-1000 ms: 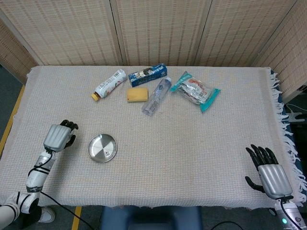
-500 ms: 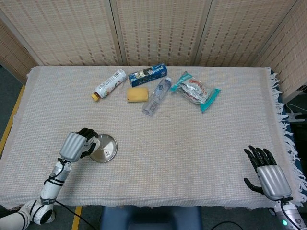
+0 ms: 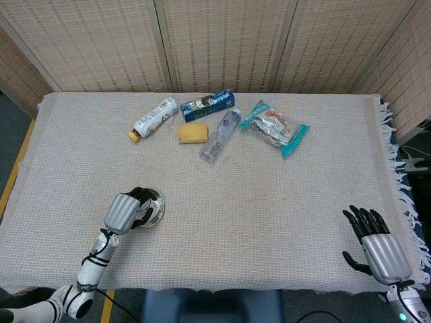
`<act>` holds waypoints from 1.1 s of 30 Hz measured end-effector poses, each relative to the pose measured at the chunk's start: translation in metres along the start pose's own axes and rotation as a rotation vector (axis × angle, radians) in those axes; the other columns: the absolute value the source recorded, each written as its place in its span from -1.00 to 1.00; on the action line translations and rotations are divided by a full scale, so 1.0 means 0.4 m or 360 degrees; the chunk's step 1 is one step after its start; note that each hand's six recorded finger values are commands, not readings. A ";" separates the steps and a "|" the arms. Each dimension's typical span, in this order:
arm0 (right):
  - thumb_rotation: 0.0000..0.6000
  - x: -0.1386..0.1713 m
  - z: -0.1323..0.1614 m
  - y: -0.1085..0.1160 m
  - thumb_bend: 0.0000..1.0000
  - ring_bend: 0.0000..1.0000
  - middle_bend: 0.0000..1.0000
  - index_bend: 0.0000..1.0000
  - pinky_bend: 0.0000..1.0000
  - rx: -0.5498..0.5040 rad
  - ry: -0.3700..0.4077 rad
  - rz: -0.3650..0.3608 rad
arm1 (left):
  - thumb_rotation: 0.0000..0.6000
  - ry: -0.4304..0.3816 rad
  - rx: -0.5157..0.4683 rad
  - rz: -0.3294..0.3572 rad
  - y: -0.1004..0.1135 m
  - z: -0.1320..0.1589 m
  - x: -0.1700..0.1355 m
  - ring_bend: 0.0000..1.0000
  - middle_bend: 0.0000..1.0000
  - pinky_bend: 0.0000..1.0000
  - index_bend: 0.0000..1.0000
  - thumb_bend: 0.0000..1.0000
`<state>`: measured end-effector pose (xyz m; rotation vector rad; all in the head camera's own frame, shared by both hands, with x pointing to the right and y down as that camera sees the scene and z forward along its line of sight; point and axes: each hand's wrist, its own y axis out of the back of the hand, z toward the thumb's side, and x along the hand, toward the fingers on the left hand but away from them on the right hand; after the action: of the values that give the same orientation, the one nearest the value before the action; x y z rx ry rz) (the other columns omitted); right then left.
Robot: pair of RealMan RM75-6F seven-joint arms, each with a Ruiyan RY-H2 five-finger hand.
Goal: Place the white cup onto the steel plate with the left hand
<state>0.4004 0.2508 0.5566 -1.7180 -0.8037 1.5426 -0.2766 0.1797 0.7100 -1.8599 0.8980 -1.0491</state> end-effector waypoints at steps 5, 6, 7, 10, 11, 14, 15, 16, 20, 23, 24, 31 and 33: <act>0.78 -0.002 -0.001 -0.002 -0.60 -1.00 -1.00 -1.00 -1.00 0.0002 -0.0002 0.0006 | 1.00 0.0023 -0.0024 -0.0050 -0.034 -0.014 -0.006 -0.26 -0.06 0.34 -0.16 -0.10; 0.78 -0.003 -0.002 -0.003 -0.60 -1.00 -1.00 -1.00 -1.00 0.0003 -0.0004 0.0007 | 1.00 0.0019 -0.0027 -0.0054 -0.039 -0.014 -0.009 -0.25 -0.06 0.34 -0.16 -0.10; 0.78 -0.003 -0.002 -0.003 -0.60 -1.00 -1.00 -1.00 -1.00 0.0004 -0.0005 0.0007 | 1.00 0.0013 -0.0025 -0.0054 -0.041 -0.013 -0.010 -0.25 -0.06 0.34 -0.16 -0.10; 0.77 -0.004 -0.002 -0.004 -0.60 -1.00 -1.00 -1.00 -1.00 0.0005 -0.0006 0.0009 | 1.00 -0.0010 -0.0004 -0.0045 -0.042 -0.008 -0.010 -0.24 -0.05 0.34 -0.16 -0.10; 0.77 -0.004 -0.001 -0.005 -0.60 -1.00 -1.00 -1.00 -1.00 0.0006 -0.0005 0.0009 | 1.00 -0.0013 0.0005 -0.0045 -0.043 -0.008 -0.010 -0.24 -0.04 0.34 -0.15 -0.10; 0.77 -0.003 0.001 -0.006 -0.60 -1.00 -1.00 -1.00 -1.00 0.0008 -0.0002 0.0013 | 1.00 -0.0013 0.0039 -0.0042 -0.044 -0.015 -0.009 -0.21 -0.01 0.37 -0.13 -0.10; 0.77 -0.003 0.001 -0.006 -0.60 -1.00 -1.00 -1.00 -1.00 0.0010 -0.0001 0.0013 | 1.00 -0.0010 0.0057 -0.0042 -0.045 -0.019 -0.008 -0.20 0.00 0.38 -0.13 -0.10; 0.78 -0.003 0.001 -0.006 -0.60 -1.00 -1.00 -1.00 -1.00 0.0010 -0.0001 0.0012 | 1.00 -0.0005 0.0075 -0.0041 -0.046 -0.025 -0.007 -0.18 0.01 0.39 -0.12 -0.10; 0.77 -0.003 0.001 -0.007 -0.60 -1.00 -1.00 -1.00 -1.00 0.0011 -0.0005 0.0011 | 1.00 0.0026 0.0175 -0.0026 -0.045 -0.054 -0.001 -0.16 0.04 0.40 -0.09 -0.09; 0.77 -0.004 0.000 -0.009 -0.60 -1.00 -1.00 -1.00 -1.00 0.0012 -0.0008 0.0016 | 1.00 0.0049 0.0238 0.0001 -0.041 -0.075 0.004 -0.15 0.04 0.40 -0.08 -0.09; 0.77 -0.004 0.001 -0.010 -0.60 -1.00 -1.00 -1.00 -1.00 0.0013 -0.0008 0.0018 | 1.00 0.0055 0.0259 0.0016 -0.039 -0.081 0.006 -0.15 0.04 0.40 -0.08 -0.09; 0.77 -0.004 0.000 -0.009 -0.60 -1.00 -1.00 -1.00 -1.00 0.0017 -0.0012 0.0014 | 1.00 0.0058 0.0240 0.0043 -0.047 -0.087 -0.003 -0.15 0.05 0.40 -0.07 -0.09; 0.77 -0.004 0.000 -0.009 -0.60 -1.00 -1.00 -1.00 -1.00 0.0018 -0.0014 0.0013 | 1.00 0.0040 0.0188 0.0045 -0.053 -0.074 -0.013 -0.15 0.05 0.40 -0.07 -0.09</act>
<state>0.4001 0.2515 0.5606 -1.7094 -0.7919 1.5580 -0.3011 0.1844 0.7368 -1.7355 0.8562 -1.0871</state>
